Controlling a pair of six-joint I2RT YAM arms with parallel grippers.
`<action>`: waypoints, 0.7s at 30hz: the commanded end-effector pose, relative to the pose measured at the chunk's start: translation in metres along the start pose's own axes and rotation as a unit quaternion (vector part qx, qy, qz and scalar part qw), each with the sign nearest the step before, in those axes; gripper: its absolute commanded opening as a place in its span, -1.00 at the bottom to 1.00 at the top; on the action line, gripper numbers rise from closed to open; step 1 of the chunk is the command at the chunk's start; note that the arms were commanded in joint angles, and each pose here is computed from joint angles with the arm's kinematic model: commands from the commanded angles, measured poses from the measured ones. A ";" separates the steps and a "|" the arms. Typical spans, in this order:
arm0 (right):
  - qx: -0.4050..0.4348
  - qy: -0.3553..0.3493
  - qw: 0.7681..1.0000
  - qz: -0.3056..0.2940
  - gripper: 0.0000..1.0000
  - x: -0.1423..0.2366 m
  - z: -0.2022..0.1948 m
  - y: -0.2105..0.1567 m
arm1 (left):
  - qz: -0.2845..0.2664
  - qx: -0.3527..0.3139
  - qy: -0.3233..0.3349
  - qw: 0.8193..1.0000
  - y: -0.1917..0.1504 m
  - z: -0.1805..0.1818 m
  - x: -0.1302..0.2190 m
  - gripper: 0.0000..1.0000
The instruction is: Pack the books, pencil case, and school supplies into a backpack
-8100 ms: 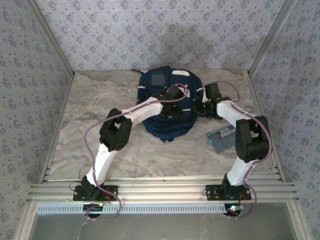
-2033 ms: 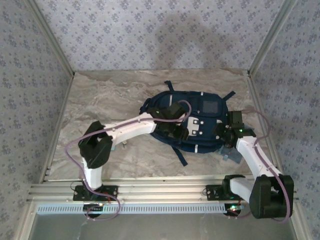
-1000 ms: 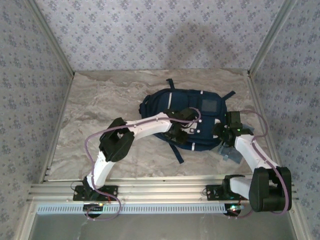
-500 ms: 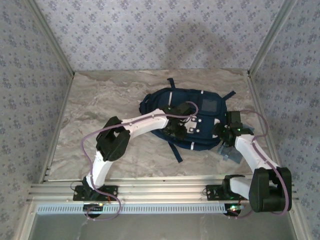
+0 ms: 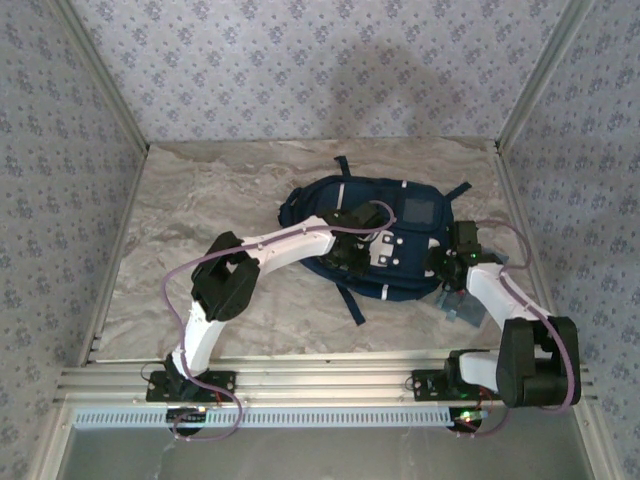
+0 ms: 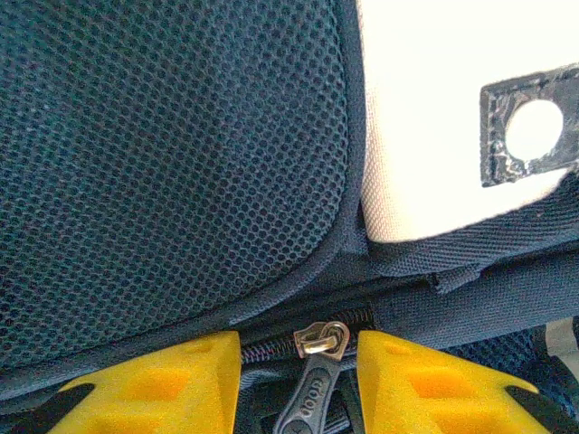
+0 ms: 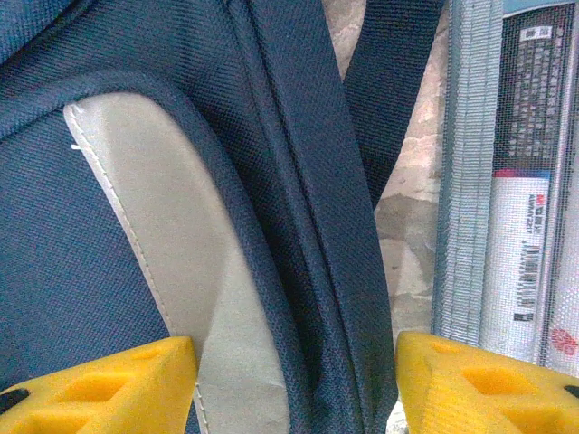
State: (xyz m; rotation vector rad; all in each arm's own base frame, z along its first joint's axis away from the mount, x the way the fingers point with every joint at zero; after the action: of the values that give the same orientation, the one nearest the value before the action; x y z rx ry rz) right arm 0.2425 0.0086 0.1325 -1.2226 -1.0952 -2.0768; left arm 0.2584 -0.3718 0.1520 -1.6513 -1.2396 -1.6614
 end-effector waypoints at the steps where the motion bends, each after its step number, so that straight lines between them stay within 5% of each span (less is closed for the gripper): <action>1: -0.006 -0.015 1.000 0.002 0.24 -0.005 -0.004 -0.004 | 0.023 -0.003 -0.006 1.000 -0.012 0.000 -0.003 -0.16; 8: -0.007 -0.010 1.000 0.000 0.25 -0.008 -0.001 -0.001 | 0.036 -0.003 0.005 0.999 -0.022 0.007 -0.011 -0.18; 15: -0.002 -0.020 1.000 -0.003 0.13 -0.009 -0.002 -0.001 | 0.006 -0.003 0.008 1.000 -0.007 0.010 -0.003 -0.77; 21: -0.004 -0.032 0.999 0.000 0.07 -0.015 -0.003 -0.001 | -0.013 -0.012 0.026 1.000 0.001 0.023 0.015 -1.00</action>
State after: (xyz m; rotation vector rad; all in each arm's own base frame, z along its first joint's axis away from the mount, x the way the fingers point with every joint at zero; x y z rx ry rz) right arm 0.2493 0.0104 0.1263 -1.2216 -1.1009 -2.0766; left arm 0.2564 -0.3648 0.1378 -1.6792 -1.2042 -1.6652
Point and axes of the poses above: each hand's point on the last joint's axis, 136 mm out from that joint toward the fingers, its own x axis back along the fingers, its own z axis along the line the jaws close on, y = z × x, the point moved 9 cm from there along x, back along the fingers, and after that the axes turned 3 degrees about -x, right-handed, at the moved point
